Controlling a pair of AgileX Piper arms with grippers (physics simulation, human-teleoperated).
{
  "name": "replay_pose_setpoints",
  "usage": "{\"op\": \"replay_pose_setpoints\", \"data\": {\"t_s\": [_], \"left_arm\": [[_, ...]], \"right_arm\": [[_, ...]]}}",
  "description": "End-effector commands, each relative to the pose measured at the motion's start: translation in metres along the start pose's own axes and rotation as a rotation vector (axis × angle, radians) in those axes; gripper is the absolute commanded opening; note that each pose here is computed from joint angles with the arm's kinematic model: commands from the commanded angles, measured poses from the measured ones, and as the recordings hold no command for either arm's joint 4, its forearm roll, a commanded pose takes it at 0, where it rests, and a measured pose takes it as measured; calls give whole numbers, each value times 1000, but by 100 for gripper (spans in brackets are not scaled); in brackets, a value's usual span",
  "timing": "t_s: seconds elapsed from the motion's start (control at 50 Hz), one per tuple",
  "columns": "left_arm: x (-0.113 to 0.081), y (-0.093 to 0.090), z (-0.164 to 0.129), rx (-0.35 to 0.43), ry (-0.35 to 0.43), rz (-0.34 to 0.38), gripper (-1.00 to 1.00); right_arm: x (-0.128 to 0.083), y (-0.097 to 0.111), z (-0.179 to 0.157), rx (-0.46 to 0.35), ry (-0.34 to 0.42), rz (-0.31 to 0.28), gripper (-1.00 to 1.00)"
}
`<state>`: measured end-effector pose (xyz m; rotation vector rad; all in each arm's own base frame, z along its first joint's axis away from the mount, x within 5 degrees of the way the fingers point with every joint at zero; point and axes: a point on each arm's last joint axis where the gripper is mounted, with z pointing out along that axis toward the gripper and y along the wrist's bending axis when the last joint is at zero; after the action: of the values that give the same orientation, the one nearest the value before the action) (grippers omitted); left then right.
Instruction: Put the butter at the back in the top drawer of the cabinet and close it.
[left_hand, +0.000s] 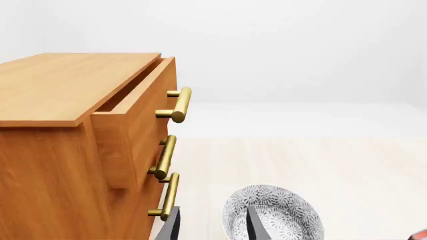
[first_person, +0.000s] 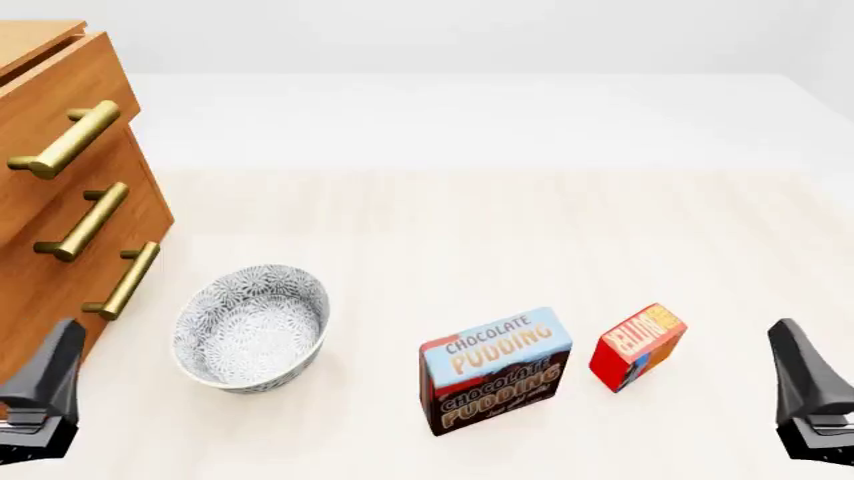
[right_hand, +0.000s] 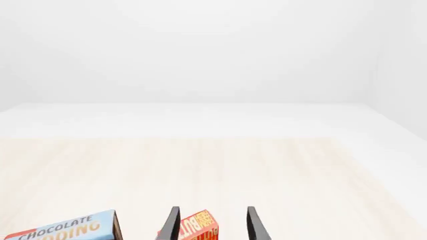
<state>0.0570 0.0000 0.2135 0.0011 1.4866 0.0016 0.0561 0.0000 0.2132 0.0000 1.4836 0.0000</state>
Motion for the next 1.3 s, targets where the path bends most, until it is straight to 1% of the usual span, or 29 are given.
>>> {"op": "replay_pose_setpoints", "data": {"t_s": [0.02, 0.4, 0.5, 0.56, 0.62, 0.64, 0.74, 0.84, 0.86, 0.88, 0.92, 0.94, 1.02, 1.1, 1.18, 1.26, 1.3], "left_arm": [[0, 0, 0, 1, 4, 8, 100], [1, 0, 0, 0, 8, 36, 100], [1, 0, -1, 3, 9, 55, 100], [1, 0, -1, 2, 9, 78, 100], [1, 0, -1, 8, 11, 82, 100], [2, -1, 0, 23, 19, 99, 100], [2, -2, 3, 38, 23, 145, 100], [1, -3, 3, 47, 27, 153, 100], [1, -3, 3, 50, 28, 167, 100], [1, -3, 2, 48, 25, 204, 100], [-3, -3, 1, 50, 26, 193, 100], [-5, -3, 0, 54, 24, 209, 100], [-10, -3, 0, 58, 25, 224, 100], [-15, -3, -1, 62, 24, 260, 100], [-25, -3, -2, 69, 16, 291, 100], [-32, -4, -2, 86, 10, 328, 100], [-35, -4, -2, 89, 9, 335, 100]], "right_arm": [[0, 0, 0, 0, 0, 0, 100], [0, 0, 0, 0, 0, 0, 100], [0, 0, 0, 0, 0, 0, 100], [0, 0, 0, 0, 0, 0, 100], [0, 0, 0, 0, 0, 0, 100], [0, 0, 0, 0, 0, 0, 100], [0, 0, 0, 0, 0, 0, 100], [0, 0, 0, 0, 0, 0, 100], [0, 0, 0, 0, 0, 0, 100], [0, 0, 0, 0, 0, 0, 100], [0, 0, 0, 0, 0, 0, 100], [0, 0, 0, 0, 0, 0, 100], [0, 0, 0, 0, 0, 0, 100], [0, 0, 0, 0, 0, 0, 100], [0, 0, 0, 0, 0, 0, 100], [0, 0, 0, 0, 0, 0, 100], [0, 0, 0, 0, 0, 0, 100]]}}
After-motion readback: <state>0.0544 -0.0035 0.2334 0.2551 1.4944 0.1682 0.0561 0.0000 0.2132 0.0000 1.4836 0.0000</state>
